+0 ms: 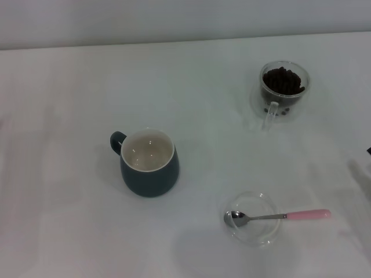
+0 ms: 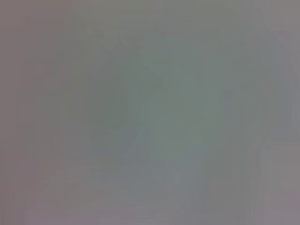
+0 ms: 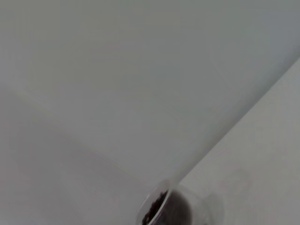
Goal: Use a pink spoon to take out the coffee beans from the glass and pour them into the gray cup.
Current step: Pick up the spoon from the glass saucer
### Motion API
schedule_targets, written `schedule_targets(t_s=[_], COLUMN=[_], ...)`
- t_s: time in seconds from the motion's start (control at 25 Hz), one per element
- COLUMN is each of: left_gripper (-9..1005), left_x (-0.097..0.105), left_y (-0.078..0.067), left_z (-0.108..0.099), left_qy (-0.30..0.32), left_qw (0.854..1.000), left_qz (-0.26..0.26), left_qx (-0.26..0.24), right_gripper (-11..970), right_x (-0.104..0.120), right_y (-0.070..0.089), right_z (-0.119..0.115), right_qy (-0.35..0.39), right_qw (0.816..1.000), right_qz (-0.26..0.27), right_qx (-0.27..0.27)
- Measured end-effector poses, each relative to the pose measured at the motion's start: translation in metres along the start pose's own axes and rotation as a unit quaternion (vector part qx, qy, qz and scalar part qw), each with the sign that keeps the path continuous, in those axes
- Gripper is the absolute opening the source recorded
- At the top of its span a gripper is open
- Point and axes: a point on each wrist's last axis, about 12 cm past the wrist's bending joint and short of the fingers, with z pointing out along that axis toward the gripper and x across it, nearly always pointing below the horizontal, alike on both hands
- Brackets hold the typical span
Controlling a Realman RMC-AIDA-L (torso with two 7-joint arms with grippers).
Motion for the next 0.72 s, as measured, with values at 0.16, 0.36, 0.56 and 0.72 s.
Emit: schedule_targets(t_s=[0.16,0.36,0.56,0.72], left_gripper=[887,887,888,887], left_x=[0.002,-0.001,-0.005,-0.004], left_y=[-0.006,-0.011,-0.016,-0.022], left_z=[-0.001,0.004,0.011,0.021], left_qy=[-0.001,-0.008,-0.015,-0.001], left_qw=[1.000,1.000,1.000,0.999], left_qz=[-0.006,-0.010,-0.014,-0.012], left_qx=[0.004,0.014,0.020,0.029], right_gripper=[830,830,829,830], right_x=[0.001,0.011,0.025,0.038], right_y=[0.002,0.005,0.011,0.015], right_z=[-0.005,-0.012,-0.020,-0.025], right_qy=[0.039,0.050,0.074,0.091], right_qw=[0.998,0.997,0.996,0.995], right_qz=[-0.035,-0.043,-0.030,-0.019], right_qx=[-0.025,-0.027,-0.040,-0.041])
